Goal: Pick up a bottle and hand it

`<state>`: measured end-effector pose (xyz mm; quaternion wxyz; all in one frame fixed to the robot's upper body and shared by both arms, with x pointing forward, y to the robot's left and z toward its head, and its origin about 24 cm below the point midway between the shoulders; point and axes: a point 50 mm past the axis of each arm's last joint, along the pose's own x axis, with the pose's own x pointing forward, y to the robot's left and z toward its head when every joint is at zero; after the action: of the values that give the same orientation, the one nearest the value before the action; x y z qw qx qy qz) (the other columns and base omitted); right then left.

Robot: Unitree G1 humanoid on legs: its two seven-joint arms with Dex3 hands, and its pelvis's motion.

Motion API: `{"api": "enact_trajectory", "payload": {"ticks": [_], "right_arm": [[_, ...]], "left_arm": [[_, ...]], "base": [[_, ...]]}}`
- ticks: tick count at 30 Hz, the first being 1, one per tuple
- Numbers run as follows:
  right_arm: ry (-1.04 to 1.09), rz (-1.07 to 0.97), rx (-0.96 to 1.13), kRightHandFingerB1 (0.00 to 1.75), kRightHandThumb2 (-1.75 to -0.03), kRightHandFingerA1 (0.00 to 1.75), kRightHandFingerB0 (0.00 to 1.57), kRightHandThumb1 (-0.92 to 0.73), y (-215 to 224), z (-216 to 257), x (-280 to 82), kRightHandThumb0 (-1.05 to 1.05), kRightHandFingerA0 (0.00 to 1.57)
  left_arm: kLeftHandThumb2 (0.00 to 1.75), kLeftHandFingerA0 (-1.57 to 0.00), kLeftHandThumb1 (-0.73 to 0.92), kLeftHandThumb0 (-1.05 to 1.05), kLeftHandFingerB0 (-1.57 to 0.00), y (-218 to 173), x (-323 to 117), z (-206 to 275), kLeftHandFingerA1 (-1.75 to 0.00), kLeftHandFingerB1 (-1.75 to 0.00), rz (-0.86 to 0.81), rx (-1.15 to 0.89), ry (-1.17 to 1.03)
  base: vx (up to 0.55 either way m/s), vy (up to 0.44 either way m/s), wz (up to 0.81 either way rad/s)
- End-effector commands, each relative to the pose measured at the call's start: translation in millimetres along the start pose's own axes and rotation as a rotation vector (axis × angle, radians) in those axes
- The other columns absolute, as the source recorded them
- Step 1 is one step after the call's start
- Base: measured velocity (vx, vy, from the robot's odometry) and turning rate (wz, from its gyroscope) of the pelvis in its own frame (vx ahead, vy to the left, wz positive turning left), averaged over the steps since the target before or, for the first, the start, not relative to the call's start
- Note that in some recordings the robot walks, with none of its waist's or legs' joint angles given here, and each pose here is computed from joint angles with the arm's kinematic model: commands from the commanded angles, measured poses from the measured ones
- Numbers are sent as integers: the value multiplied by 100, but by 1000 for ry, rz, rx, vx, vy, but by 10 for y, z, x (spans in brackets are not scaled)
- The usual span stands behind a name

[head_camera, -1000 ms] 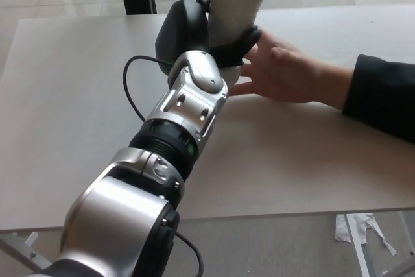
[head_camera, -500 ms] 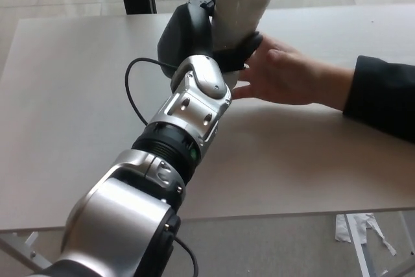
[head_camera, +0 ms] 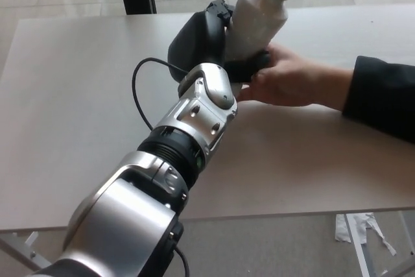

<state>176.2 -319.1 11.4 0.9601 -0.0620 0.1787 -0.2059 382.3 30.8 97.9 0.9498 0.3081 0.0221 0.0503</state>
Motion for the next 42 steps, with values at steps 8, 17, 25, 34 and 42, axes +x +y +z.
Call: {"api": "enact_trajectory", "payload": {"ticks": [8, 17, 25, 34, 42], "right_arm": [[16, -10, -13, 60, -86, 130, 32, -46, -9, 30, 5, -67, 134], [9, -2, 38, 58, -88, 110, 31, -43, -21, 2, -7, -67, 111], [16, -20, 23, 55, -58, 125, 38, -60, -57, 4, 16, -65, 130], [17, -60, 18, 65, -95, 141, 36, -43, -181, -6, 11, -55, 147], [42, -106, -15, 55, -60, 137, 35, -61, -297, -51, 6, -64, 127]], "left_arm": [[59, 0, 59, -47, 0, -820, -538, 356, -34, -24, -456, 180, 67], [79, 0, 49, -57, 0, -780, -508, 413, -31, -6, -433, 37, 68], [65, 0, 61, -56, 0, -499, -300, 479, -4, 0, -438, -205, 56], [81, 0, 48, -91, 0, 354, -170, 321, -15, -10, -384, -278, -93], [86, 0, 61, -73, 0, 1788, -609, 55, -49, 0, -297, -412, -256]], "base": [[0, 0, 0], [0, 0, 0], [0, 0, 0], [0, 0, 0], [0, 0, 0]]}}
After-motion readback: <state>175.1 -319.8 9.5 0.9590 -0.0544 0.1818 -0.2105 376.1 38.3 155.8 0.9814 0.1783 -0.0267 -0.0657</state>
